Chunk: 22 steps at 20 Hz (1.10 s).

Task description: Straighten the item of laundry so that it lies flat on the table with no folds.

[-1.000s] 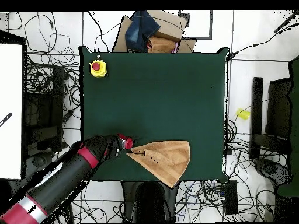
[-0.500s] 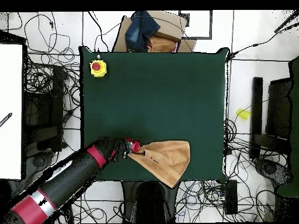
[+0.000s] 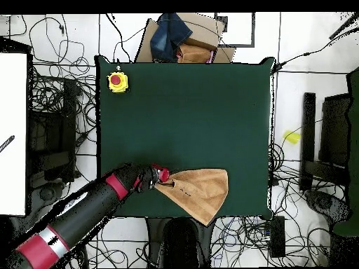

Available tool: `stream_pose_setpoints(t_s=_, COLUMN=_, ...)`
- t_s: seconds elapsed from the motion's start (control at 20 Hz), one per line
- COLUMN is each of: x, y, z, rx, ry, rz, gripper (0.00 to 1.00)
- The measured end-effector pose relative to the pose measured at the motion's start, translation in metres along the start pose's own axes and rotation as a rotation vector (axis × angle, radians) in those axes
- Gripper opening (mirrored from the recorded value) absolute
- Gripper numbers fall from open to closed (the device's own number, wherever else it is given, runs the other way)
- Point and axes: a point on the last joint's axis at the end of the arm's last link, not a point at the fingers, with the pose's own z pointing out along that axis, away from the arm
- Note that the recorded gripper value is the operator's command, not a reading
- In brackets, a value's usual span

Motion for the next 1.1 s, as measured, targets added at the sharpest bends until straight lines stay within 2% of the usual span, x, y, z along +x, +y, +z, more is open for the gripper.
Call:
stream_pose_setpoints(t_s=0.45, x=-0.006, y=0.009, z=-0.020, rx=-0.013, ry=-0.028, rz=0.001, gripper=1.00)
stream_pose_setpoints(t_s=0.7, x=-0.008, y=0.011, z=-0.044, rx=-0.011, ry=-0.024, rz=0.001, gripper=1.00)
stream_pose_setpoints(t_s=1.1, x=-0.011, y=0.006, z=-0.051, rx=0.006, ry=-0.016, rz=0.005, gripper=1.00)
